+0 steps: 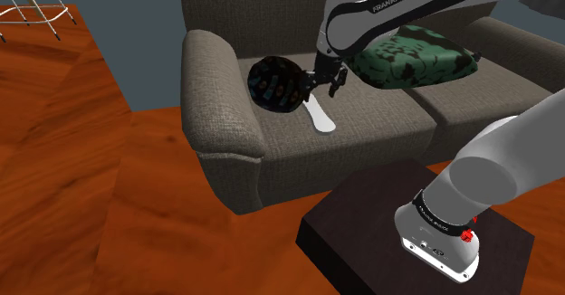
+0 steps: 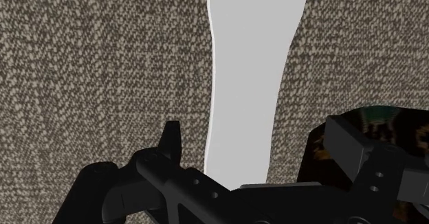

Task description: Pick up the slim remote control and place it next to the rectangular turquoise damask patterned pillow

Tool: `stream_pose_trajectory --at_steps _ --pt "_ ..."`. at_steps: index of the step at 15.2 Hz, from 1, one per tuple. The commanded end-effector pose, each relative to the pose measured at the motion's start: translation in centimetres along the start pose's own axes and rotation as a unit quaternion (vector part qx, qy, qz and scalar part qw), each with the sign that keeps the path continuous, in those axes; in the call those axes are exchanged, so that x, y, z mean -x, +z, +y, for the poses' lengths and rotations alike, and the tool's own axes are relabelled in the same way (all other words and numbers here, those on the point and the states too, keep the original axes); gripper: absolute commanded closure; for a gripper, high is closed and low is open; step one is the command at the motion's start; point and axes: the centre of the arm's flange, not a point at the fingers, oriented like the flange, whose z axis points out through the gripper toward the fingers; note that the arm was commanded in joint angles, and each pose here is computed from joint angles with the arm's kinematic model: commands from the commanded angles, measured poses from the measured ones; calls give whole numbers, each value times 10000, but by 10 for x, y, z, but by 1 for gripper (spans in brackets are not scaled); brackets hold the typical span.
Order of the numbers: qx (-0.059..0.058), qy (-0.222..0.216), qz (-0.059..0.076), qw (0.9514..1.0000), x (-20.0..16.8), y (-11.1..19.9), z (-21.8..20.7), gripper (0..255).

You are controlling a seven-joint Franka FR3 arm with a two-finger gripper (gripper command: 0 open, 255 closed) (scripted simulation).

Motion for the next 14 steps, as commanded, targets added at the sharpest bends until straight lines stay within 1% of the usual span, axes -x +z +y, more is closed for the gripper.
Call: stream_pose_trajectory --at_steps 1,8,9,10,11,12,14 --pt "47 38 -252 9997 -6 50 -3 0" --pt "47 38 -252 9997 -6 50 -3 0" --pt "50 37 -257 9997 -8 44 -5 255" --pt "49 39 -257 9997 -4 33 -6 255" --pt "47 41 -258 9996 -9 31 -8 255" --pt "47 42 -257 9996 -7 36 -5 255" --pt "51 39 -255 9997 -9 35 -3 255"
